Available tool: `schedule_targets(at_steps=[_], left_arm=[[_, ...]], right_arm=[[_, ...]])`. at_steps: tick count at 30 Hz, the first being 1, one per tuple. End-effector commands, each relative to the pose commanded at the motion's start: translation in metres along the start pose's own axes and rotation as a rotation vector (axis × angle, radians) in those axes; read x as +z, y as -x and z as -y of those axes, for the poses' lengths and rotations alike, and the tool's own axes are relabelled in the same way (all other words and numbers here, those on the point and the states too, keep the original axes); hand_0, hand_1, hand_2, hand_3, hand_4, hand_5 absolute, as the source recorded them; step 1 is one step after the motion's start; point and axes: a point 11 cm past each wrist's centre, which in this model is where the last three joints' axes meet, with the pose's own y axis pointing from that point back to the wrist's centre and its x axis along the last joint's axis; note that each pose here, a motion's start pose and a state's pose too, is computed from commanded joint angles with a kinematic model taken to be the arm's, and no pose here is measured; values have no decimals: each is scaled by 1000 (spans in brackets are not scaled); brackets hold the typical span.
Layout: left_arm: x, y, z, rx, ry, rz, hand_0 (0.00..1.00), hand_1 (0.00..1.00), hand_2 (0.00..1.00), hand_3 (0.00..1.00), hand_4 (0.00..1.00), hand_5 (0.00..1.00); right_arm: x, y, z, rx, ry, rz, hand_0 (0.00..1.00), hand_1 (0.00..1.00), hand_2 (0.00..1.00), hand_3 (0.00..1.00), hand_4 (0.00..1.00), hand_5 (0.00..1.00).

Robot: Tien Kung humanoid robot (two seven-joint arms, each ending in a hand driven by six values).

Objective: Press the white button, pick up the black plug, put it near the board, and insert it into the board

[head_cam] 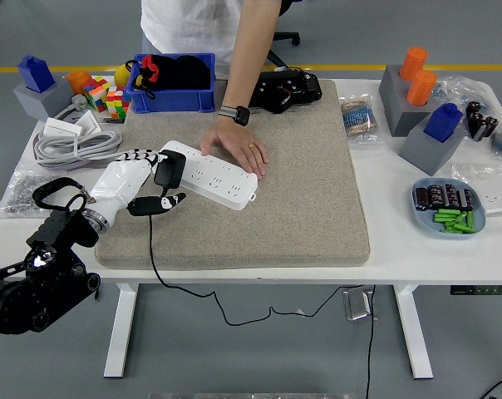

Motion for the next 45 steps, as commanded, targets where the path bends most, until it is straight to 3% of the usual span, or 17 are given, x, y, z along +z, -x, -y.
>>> schedule_targets(at_steps=[24,35,36,39,45], left_arm=[[24,-3,26,-28,15,54,941,938,849,807,814,626],[8,11,19,-85,-49,37,927,926,836,801,813,624],[7,11,19,-84,-50,34,881,891,811,786,812,624],[7,4,19,-53,-41,14,881,891,811,786,812,624],[18,-26,23,56,6,-46,893,909,835,810,813,623]], right_arm=[[-3,0,0,0,-6,0,794,764,792,775,797,586],[-2,0,0,0,-3,-1,794,764,792,776,797,586],[-2,0,0,0,-4,0,794,764,791,775,797,586],[-3,0,0,0,-6,0,794,764,791,775,797,586],[-4,1,0,-1,-8,0,794,763,791,776,797,586]])
